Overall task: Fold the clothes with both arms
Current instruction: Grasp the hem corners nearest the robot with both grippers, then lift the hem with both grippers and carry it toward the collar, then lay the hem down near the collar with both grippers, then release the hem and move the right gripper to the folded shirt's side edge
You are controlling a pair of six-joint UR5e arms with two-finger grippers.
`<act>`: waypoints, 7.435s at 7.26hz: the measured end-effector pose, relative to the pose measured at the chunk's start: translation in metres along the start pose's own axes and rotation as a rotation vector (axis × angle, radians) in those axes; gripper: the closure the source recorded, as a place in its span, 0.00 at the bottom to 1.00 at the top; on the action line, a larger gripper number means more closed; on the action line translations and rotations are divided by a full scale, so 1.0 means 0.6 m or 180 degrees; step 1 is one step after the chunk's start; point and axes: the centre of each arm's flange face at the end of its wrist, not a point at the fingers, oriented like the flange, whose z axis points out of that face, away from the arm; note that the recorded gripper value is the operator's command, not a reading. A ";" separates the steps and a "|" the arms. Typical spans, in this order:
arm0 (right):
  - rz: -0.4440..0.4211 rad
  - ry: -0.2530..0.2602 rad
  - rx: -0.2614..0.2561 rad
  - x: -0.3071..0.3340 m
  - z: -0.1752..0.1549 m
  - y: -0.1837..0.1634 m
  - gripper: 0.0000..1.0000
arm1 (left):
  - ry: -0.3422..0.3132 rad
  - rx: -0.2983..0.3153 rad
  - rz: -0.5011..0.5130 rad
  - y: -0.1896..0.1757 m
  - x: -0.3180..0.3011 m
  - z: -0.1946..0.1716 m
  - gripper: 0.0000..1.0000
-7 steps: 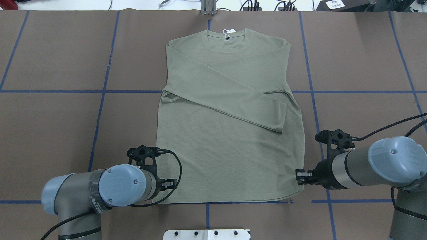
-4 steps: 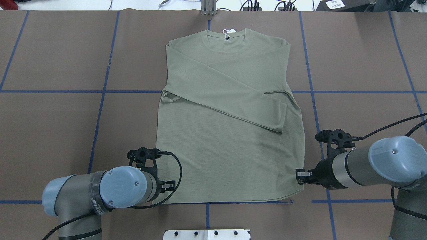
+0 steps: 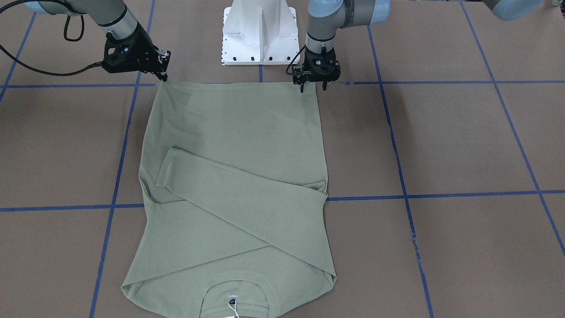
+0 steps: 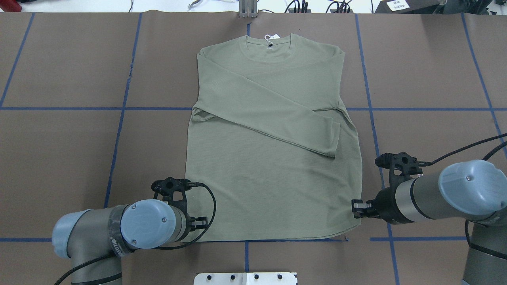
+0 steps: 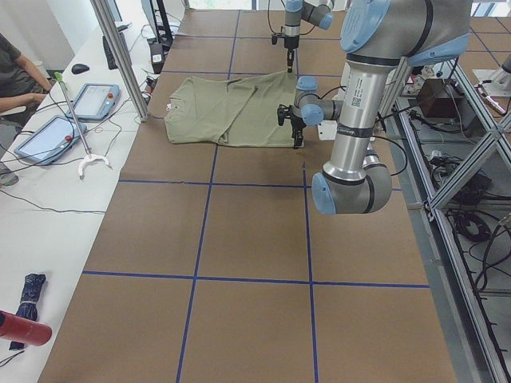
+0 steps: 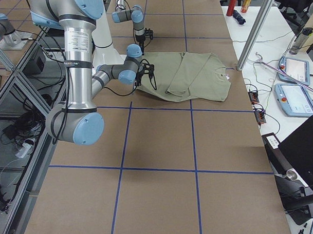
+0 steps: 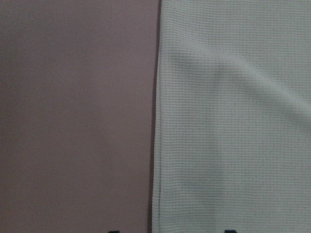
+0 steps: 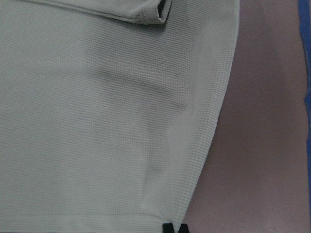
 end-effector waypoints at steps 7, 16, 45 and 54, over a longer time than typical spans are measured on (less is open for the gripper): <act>0.0007 -0.0026 0.0016 -0.002 -0.009 -0.003 1.00 | -0.0004 -0.0077 0.0057 0.025 0.006 0.007 0.49; 0.0080 -0.0088 -0.0092 0.006 -0.036 -0.019 1.00 | 0.0142 -0.0136 0.0025 0.040 0.014 -0.077 1.00; 0.0619 0.0023 0.0440 0.001 -0.033 -0.587 1.00 | 0.0200 0.0952 0.0053 -0.575 -0.024 -0.050 1.00; 0.0490 0.0067 0.0447 0.000 -0.020 -0.586 0.00 | 0.0205 0.1010 0.0055 -0.583 -0.012 -0.052 0.15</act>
